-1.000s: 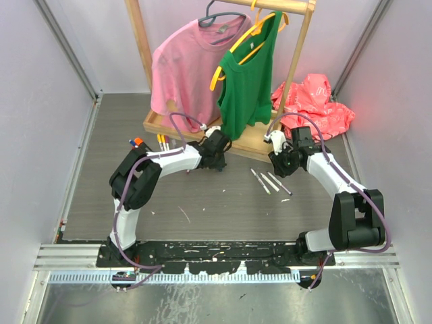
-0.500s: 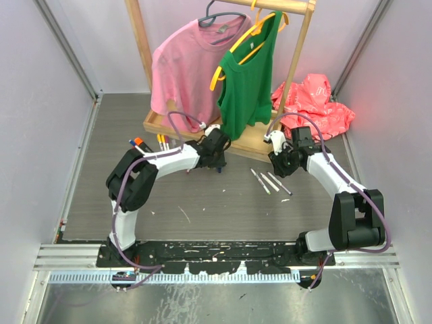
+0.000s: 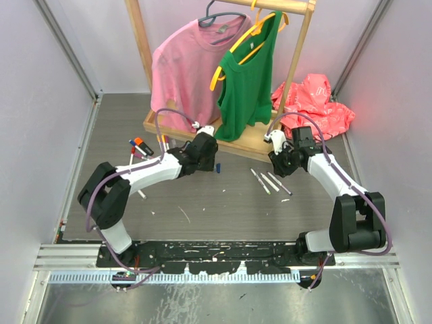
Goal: Open the pen caps
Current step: Place the pen cap at the center of the board, then pick up the pen from the center of the board.
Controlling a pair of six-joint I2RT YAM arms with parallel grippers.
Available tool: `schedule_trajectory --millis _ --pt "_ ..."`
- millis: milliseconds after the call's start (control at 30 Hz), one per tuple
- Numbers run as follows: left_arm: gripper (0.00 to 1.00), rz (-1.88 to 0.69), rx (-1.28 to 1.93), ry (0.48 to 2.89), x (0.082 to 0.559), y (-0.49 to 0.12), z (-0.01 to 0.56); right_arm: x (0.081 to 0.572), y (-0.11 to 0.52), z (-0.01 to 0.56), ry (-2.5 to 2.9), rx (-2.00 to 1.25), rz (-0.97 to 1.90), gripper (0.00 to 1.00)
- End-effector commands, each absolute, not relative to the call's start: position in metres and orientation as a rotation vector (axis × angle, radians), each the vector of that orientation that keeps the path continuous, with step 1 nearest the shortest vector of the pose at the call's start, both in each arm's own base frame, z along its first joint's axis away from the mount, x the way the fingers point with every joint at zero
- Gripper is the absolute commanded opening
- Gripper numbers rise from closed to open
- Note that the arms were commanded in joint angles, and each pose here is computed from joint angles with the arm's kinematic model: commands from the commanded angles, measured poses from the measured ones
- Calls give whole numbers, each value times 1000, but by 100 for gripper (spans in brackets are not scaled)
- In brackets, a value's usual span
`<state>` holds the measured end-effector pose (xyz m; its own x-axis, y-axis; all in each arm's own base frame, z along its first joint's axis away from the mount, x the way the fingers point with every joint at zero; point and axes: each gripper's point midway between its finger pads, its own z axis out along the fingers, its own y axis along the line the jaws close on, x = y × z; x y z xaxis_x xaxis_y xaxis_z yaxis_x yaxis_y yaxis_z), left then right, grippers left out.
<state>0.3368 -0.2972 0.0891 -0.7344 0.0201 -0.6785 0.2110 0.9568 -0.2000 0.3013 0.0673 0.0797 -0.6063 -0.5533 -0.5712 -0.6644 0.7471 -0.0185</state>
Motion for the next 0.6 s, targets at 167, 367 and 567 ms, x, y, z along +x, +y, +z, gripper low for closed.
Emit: schedule_trajectory --millis 167,367,567 --pt "56 -105 380 2278 351 -246 90 308 71 97 2314 -928 263 33" --pt "59 -179 415 2354 360 -242 74 308 71 95 2318 -932 268 33" --pt "52 -122 420 2428 374 -232 60 307 72 96 2316 -937 274 33"
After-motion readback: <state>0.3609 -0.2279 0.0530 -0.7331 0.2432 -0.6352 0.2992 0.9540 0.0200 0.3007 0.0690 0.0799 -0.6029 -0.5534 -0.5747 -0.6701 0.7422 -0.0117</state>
